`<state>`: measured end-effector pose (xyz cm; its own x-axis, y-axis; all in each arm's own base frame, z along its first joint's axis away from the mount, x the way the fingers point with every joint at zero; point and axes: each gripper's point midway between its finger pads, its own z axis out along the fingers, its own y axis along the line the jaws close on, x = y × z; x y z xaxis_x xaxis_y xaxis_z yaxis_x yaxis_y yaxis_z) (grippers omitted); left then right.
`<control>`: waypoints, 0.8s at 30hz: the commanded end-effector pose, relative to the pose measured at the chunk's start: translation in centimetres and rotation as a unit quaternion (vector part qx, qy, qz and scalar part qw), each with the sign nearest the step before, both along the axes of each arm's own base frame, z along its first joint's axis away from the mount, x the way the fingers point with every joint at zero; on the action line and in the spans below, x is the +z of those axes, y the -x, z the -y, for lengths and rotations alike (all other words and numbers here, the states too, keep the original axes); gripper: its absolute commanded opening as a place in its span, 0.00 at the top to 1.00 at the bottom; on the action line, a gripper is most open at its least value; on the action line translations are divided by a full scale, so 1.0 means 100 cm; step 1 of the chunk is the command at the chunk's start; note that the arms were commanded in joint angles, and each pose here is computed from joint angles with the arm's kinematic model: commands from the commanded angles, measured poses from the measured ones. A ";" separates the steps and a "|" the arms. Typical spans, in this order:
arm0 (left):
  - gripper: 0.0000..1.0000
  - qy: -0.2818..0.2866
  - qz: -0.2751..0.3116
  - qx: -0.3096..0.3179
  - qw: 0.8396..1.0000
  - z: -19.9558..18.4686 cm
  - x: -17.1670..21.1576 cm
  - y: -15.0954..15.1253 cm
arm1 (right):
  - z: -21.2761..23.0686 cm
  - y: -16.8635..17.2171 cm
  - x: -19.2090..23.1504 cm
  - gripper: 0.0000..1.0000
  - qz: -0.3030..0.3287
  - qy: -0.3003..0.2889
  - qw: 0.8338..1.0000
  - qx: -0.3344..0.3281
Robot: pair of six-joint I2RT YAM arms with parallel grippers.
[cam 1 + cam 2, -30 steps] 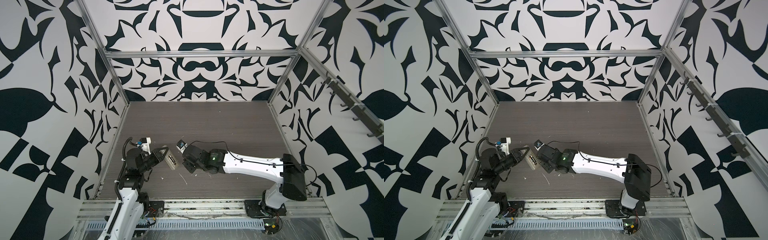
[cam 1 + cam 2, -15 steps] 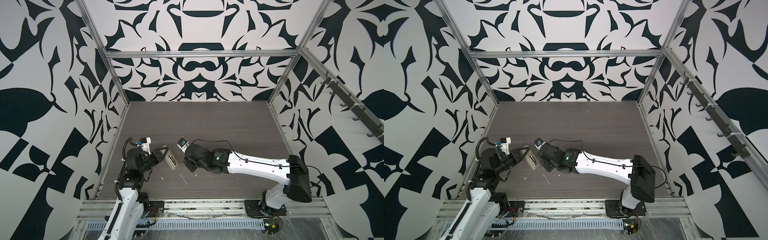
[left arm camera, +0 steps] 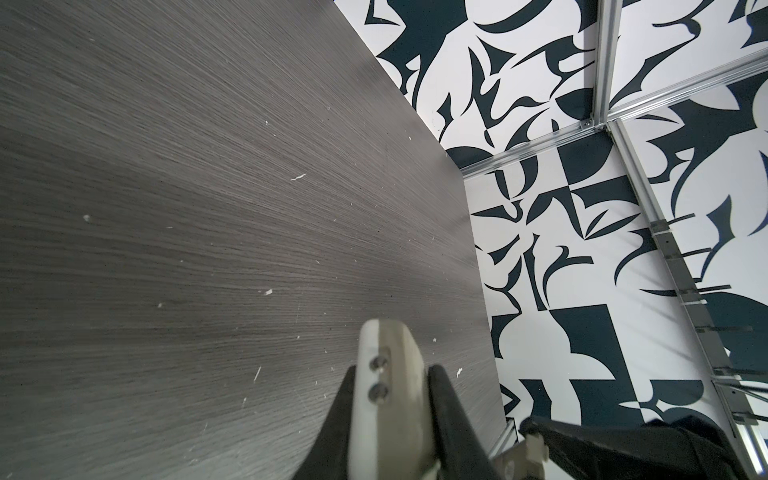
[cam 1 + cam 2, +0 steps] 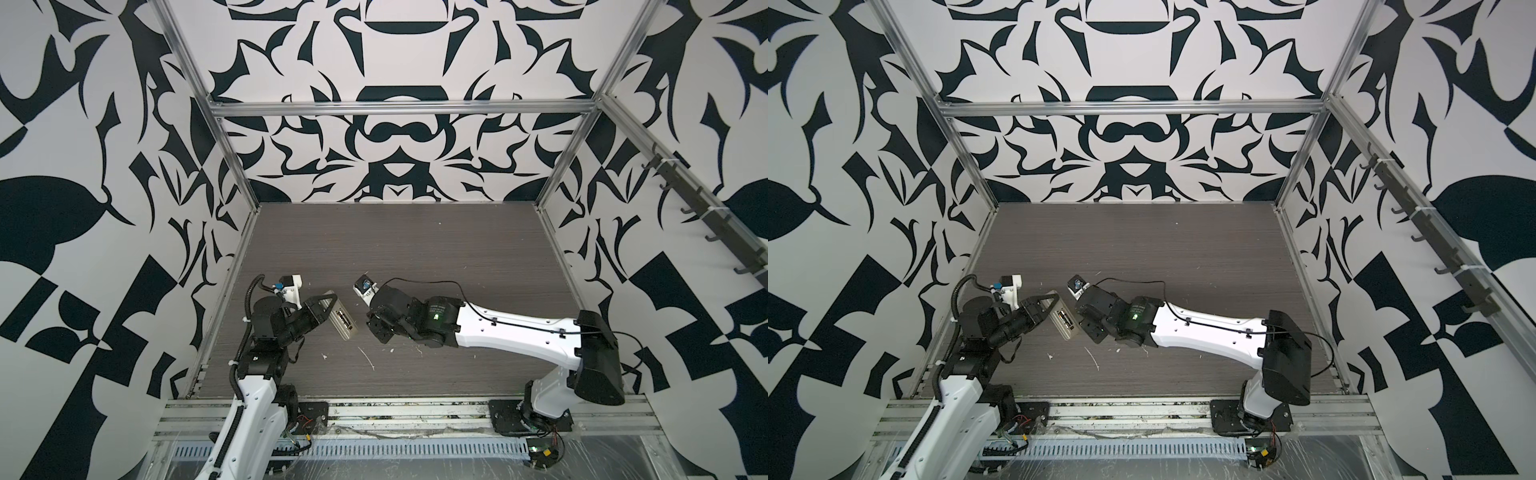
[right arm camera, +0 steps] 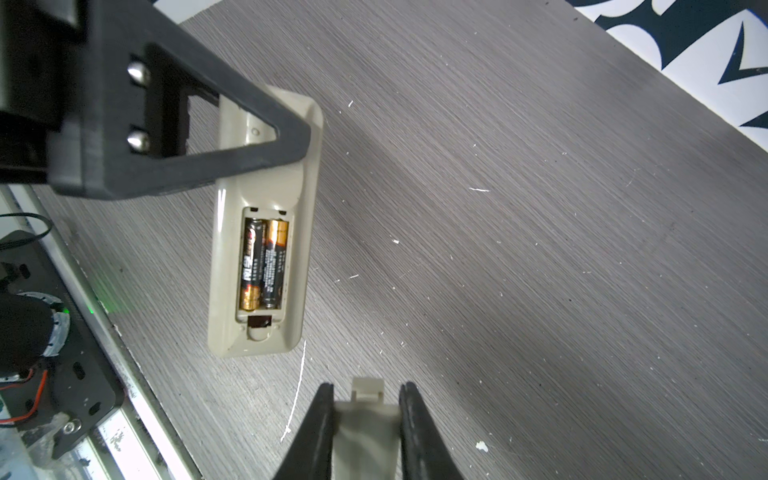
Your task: Load the batteries into the remote control
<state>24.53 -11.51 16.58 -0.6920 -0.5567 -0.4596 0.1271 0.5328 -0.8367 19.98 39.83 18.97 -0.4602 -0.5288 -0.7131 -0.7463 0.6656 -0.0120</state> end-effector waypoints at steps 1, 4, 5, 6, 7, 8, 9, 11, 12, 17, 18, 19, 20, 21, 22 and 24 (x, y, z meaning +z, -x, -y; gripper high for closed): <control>1.00 -0.002 0.032 -0.002 0.999 0.000 0.017 -0.002 | -0.007 0.001 0.028 0.97 0.020 -0.038 0.999 0.012; 1.00 -0.001 0.035 -0.004 0.999 0.000 0.019 -0.003 | -0.010 0.002 0.032 0.98 0.024 -0.048 0.998 0.020; 1.00 -0.001 0.033 -0.005 0.999 0.001 0.019 -0.003 | -0.010 0.002 0.033 0.98 0.027 -0.052 0.998 0.022; 1.00 0.000 0.034 -0.006 0.999 0.001 0.019 -0.003 | -0.010 0.002 0.034 0.98 0.029 -0.055 0.998 0.023; 1.00 0.000 0.035 -0.005 0.999 0.001 0.019 -0.004 | -0.011 0.003 0.035 0.99 0.032 -0.059 0.997 0.026; 1.00 -0.001 0.037 -0.005 0.999 0.001 0.018 -0.004 | -0.012 0.003 0.036 0.99 0.035 -0.063 0.997 0.029; 1.00 0.000 0.040 -0.004 0.999 0.000 0.020 -0.005 | -0.012 0.003 0.037 0.99 0.038 -0.068 0.996 0.033; 1.00 0.001 0.041 -0.005 0.999 0.001 0.020 -0.006 | -0.015 0.004 0.035 0.99 0.044 -0.074 0.995 0.041; 1.00 0.002 0.043 -0.006 0.999 0.001 0.022 -0.006 | -0.016 0.005 0.035 0.99 0.046 -0.078 0.995 0.046; 1.00 0.002 0.047 -0.006 0.999 0.001 0.023 -0.005 | -0.021 0.005 0.034 1.00 0.052 -0.088 0.993 0.057; 1.00 0.002 0.048 -0.006 0.999 0.001 0.022 -0.005 | -0.022 0.005 0.034 1.00 0.055 -0.089 0.993 0.057; 1.00 0.002 0.048 -0.006 0.999 0.001 0.022 -0.005 | -0.023 0.004 0.034 1.00 0.058 -0.092 0.992 0.056; 1.00 0.002 0.049 -0.006 0.999 0.001 0.022 -0.004 | -0.024 0.003 0.035 1.00 0.059 -0.096 0.992 0.055; 1.00 0.003 0.052 -0.007 0.999 0.001 0.024 -0.003 | -0.025 0.003 0.036 1.00 0.060 -0.098 0.992 0.055; 1.00 0.004 0.054 -0.007 0.998 0.002 0.025 -0.003 | -0.028 0.003 0.038 1.00 0.060 -0.104 0.991 0.057; 1.00 0.004 0.062 -0.007 0.998 0.002 0.028 -0.001 | -0.032 0.002 0.043 1.00 0.063 -0.111 0.990 0.058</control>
<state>24.68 -11.52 17.54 -0.6705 -0.5576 -0.4894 0.1656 0.5305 -0.8313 19.67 41.77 20.41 -0.3462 -0.4693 -0.8123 -0.8112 0.5847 0.0080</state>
